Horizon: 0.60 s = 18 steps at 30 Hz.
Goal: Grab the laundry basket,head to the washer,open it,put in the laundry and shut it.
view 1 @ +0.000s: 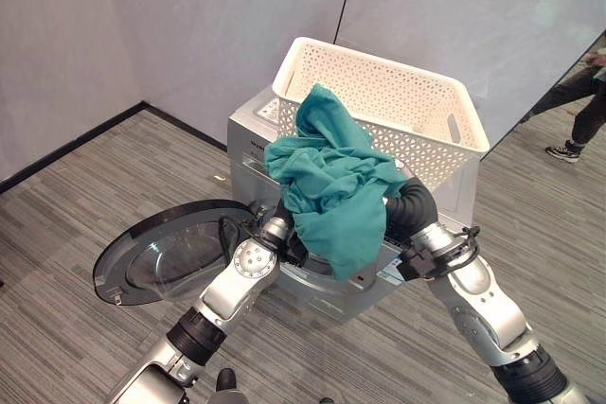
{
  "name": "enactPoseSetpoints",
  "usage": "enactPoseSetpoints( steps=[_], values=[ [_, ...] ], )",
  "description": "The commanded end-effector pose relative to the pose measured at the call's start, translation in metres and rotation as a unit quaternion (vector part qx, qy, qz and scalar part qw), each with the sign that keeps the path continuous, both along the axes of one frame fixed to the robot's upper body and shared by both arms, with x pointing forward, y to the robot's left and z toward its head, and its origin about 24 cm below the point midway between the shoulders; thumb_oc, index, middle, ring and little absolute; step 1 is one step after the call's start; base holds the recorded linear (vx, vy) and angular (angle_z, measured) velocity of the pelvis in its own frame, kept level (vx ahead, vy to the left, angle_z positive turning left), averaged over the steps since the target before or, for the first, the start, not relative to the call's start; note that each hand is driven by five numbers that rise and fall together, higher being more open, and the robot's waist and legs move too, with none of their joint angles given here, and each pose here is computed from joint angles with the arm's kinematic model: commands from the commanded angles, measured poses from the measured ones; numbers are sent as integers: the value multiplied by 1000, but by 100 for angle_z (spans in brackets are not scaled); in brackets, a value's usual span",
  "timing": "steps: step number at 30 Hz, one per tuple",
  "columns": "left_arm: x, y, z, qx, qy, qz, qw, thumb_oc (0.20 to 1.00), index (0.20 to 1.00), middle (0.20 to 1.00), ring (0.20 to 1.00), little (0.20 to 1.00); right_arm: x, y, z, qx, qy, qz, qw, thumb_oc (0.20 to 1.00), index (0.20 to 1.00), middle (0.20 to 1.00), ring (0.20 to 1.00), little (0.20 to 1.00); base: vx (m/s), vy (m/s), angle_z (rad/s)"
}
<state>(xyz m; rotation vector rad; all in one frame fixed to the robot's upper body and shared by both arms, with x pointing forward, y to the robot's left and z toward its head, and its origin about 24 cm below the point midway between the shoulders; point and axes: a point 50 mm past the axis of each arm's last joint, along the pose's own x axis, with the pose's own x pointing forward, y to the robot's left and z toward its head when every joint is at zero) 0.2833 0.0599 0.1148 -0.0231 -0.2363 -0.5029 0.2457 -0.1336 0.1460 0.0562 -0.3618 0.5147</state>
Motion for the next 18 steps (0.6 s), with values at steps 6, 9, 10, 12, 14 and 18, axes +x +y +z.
enactPoseSetpoints(
  steps=[6, 9, 10, 12, 14, 18],
  values=[
    [2, -9, 37, -72, -79, -6, 994, 200, 200, 200, 200, 200, -12, 8, 24, 17, -66, 49, 996, 200, 200, 200, 200, 200, -5, 0, 1],
    [3, -6, 36, -73, -78, 1, 994, 200, 200, 200, 200, 200, -13, 8, 25, 3, -71, 55, 996, 896, 896, 896, 896, 896, 0, 0, 0],
    [3, -6, 36, -73, -78, 1, 994, 200, 200, 200, 200, 200, -13, 8, 25, 3, -71, 55, 996, 1000, 1000, 1000, 1000, 1000, 0, 0, 0],
    [3, -3, 35, -71, -80, 4, 994, 200, 200, 200, 200, 200, -13, 4, 25, -3, -72, 53, 996, 1000, 1000, 1000, 1000, 1000, 0, 0, 0],
    [2, 0, 33, -69, -79, 7, 994, 200, 200, 200, 200, 200, -14, -1, 26, -7, -76, 44, 996, 1000, 1000, 1000, 1000, 1000, 0, 0, 0],
    [1, 5, 26, -64, -70, 9, 995, 200, 200, 200, 200, 200, -13, -22, 27, 22, -80, -5, 997, 1000, 1000, 1000, 1000, 1000, 0, 0, 0]
  ],
)
